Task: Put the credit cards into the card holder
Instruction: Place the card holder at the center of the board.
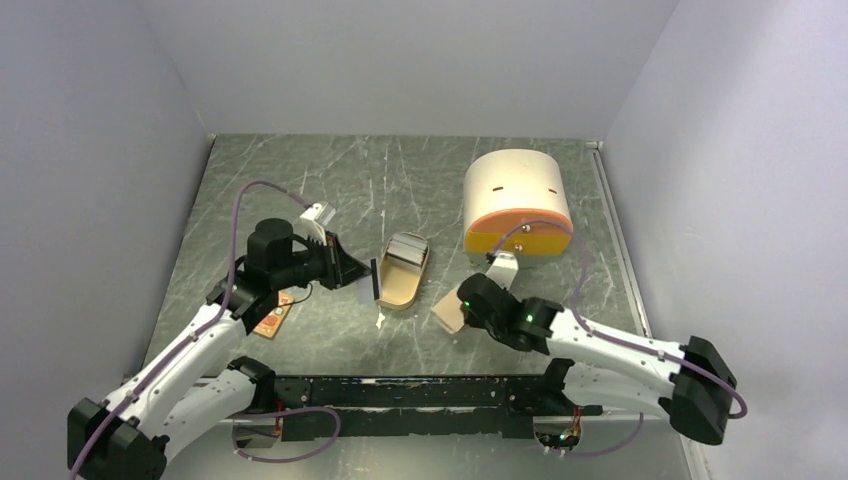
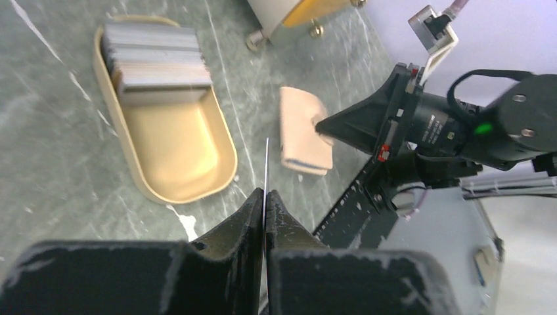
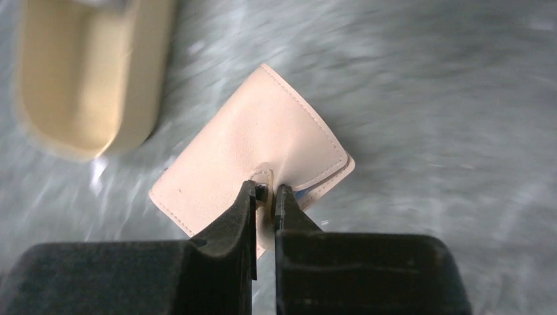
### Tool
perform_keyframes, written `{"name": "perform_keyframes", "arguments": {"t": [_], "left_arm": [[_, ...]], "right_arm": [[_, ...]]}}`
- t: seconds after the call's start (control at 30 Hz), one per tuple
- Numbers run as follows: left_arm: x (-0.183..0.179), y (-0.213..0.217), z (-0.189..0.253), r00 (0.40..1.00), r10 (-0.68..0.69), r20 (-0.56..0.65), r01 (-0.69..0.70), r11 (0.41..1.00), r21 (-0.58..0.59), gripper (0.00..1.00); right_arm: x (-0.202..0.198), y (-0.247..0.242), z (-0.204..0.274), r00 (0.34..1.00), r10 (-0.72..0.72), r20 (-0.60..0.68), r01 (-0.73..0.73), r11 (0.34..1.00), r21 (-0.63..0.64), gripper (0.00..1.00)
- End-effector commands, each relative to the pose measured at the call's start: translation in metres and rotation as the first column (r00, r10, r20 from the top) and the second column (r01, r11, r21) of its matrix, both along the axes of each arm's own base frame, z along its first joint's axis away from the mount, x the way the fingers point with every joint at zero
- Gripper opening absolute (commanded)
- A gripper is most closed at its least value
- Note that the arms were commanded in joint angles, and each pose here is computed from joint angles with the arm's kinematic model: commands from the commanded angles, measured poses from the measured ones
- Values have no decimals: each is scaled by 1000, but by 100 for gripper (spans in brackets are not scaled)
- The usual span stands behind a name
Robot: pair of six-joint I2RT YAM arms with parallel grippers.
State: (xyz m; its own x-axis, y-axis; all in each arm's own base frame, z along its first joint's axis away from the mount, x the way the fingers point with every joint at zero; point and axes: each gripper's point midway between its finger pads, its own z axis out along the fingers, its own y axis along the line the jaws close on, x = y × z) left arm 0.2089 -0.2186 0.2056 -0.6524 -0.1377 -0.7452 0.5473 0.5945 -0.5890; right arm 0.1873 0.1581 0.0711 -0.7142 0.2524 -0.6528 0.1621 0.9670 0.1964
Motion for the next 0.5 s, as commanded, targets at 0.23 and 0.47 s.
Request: {"name": "perform_keyframes", "arguments": {"t": [0.23, 0.47], "left_arm": [[-19, -7, -30, 970, -37, -241, 39, 999, 3, 9], [-22, -9, -45, 954, -44, -298, 48, 999, 5, 9]], "right_arm": [[-27, 90, -10, 742, 669, 50, -670, 742, 23, 14], [-15, 60, 5, 959, 264, -108, -269, 962, -38, 42]]}}
